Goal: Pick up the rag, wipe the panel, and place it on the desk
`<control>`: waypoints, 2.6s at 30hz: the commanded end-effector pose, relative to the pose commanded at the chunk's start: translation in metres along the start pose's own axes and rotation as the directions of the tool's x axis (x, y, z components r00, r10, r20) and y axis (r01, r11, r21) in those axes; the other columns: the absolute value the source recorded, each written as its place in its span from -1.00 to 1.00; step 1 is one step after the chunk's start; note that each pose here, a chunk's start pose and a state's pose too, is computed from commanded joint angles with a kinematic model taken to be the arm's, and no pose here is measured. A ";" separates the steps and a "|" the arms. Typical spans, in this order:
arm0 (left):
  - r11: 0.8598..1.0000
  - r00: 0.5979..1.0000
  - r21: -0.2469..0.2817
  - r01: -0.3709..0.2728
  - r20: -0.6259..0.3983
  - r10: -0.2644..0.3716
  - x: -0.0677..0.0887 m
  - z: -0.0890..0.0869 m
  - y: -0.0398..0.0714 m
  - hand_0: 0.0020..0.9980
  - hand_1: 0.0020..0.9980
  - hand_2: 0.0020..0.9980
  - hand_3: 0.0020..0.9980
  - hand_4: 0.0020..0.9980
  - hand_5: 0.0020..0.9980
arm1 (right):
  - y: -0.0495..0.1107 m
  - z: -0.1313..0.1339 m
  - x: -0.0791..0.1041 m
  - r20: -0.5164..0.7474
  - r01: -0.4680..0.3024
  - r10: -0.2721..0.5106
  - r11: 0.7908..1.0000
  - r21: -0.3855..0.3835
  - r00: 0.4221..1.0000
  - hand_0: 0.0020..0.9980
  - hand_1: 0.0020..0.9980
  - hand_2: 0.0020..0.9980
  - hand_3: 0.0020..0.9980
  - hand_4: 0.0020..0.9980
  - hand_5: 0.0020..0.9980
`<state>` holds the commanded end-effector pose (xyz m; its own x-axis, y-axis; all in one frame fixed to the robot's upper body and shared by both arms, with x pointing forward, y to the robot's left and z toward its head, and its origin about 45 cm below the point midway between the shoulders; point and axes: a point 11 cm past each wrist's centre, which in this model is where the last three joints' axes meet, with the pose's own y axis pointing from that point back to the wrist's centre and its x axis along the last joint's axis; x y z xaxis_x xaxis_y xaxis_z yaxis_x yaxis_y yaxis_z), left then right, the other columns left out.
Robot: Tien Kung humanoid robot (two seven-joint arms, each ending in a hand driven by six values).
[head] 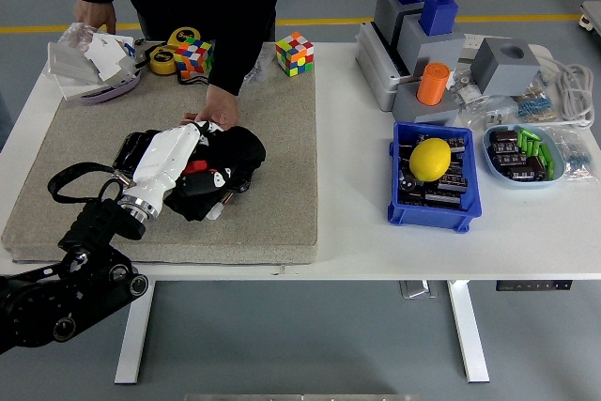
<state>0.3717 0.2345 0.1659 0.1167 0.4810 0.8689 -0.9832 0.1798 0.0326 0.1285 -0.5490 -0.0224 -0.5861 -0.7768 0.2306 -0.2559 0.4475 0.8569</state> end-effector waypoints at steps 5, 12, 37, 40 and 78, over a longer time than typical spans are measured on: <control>1.000 1.000 0.006 -0.002 -0.006 0.002 -0.001 -0.002 0.000 -0.65 -0.84 -0.57 0.33 0.14 -0.79 | 0.000 0.000 0.000 0.000 0.000 0.000 1.000 -0.001 1.000 0.45 0.25 0.35 0.23 1.00 0.21; 0.998 1.000 0.050 -0.027 0.003 0.027 0.008 -0.020 -0.001 -0.65 -0.84 -0.57 0.33 0.14 -0.79 | 0.000 0.001 0.000 0.002 -0.001 0.001 1.000 -0.004 1.000 0.45 0.25 0.35 0.23 1.00 0.21; 0.973 0.991 0.193 -0.126 0.059 0.117 0.046 -0.084 0.008 -0.65 -0.84 -0.57 0.34 0.14 -0.78 | 0.000 0.003 0.000 0.010 -0.002 0.002 1.000 -0.007 1.000 0.44 0.25 0.35 0.23 1.00 0.22; 0.970 0.990 0.200 -0.136 0.070 0.124 0.051 -0.089 0.008 -0.65 -0.84 -0.57 0.34 0.14 -0.78 | 0.000 0.003 -0.001 0.010 -0.001 0.001 1.000 -0.008 1.000 0.44 0.25 0.35 0.23 1.00 0.22; 0.938 0.981 0.287 -0.193 0.080 0.177 0.064 -0.120 0.013 -0.65 -0.84 -0.57 0.33 0.13 -0.78 | 0.000 0.003 -0.002 0.009 0.001 -0.001 1.000 -0.008 1.000 0.44 0.25 0.35 0.23 1.00 0.22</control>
<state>0.3830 0.3709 0.1625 -0.0707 0.4348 0.8977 -0.9855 -0.1698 0.0046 0.1276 -0.5465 -0.0243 -0.5924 -0.7733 0.2258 -0.2501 0.4430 0.8610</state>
